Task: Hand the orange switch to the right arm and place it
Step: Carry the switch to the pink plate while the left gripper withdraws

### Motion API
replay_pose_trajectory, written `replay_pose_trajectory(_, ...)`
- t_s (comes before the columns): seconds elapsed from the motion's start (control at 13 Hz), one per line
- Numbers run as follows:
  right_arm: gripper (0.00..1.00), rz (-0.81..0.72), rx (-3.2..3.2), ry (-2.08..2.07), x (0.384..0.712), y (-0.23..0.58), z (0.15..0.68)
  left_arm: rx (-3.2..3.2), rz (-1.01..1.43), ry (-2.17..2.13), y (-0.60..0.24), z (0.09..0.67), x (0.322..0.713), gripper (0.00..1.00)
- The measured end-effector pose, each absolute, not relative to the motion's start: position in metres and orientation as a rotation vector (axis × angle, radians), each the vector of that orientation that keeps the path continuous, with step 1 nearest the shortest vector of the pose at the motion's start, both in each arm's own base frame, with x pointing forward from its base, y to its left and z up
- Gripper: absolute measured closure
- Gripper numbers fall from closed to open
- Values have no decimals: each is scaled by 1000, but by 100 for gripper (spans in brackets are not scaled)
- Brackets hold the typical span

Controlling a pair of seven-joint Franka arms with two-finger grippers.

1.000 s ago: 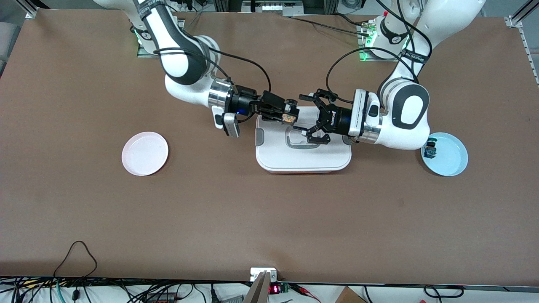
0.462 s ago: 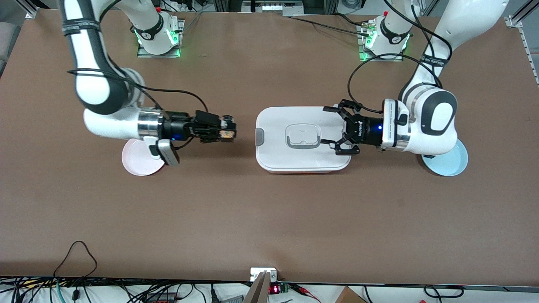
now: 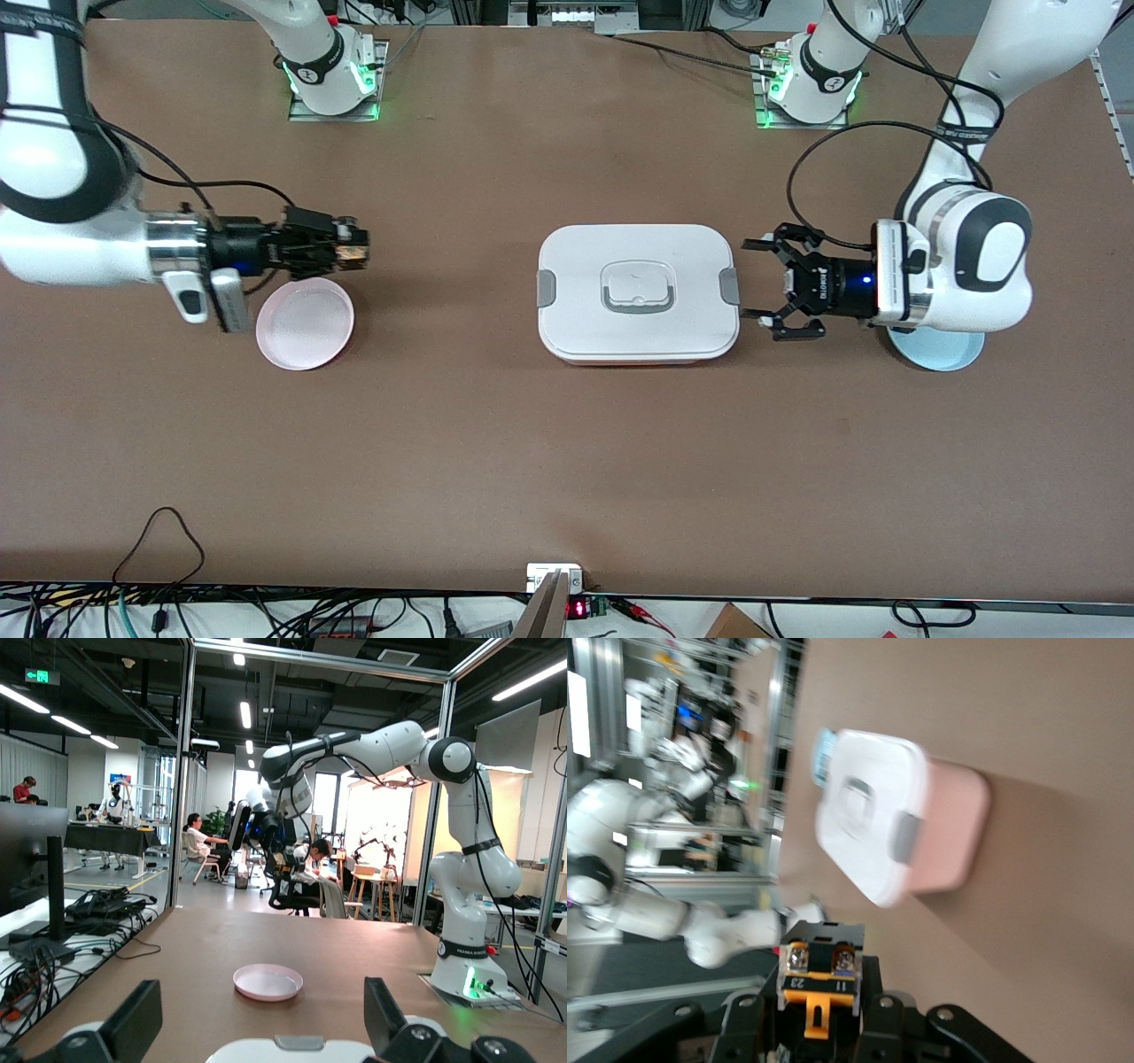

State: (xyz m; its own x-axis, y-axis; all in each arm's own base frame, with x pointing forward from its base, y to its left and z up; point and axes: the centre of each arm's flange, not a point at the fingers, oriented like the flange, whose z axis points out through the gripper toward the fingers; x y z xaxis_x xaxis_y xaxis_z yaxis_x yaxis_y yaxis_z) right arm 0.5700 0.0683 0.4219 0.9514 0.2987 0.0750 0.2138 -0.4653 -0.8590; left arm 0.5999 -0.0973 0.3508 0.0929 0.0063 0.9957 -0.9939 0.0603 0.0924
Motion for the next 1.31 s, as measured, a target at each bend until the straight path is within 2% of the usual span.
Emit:
replay_pose_trajectory(0.31,66,193,-2477,-384,565,12,431,1248,1025,-1227,-36,343,591,0)
replay_pose_trajectory(0.69,66,199,-2896,-201,576,-1,423,1392,702,-1388,30,327,563,0)
replay_pose_trajectory(1.0,66,100,-3001,-147,564,27,358,1587,385,-1438,73,327,552,0)
replay_pose_trajectory(1.31,66,2,-3072,-175,538,44,278,1910,89,-1494,114,351,567,0)
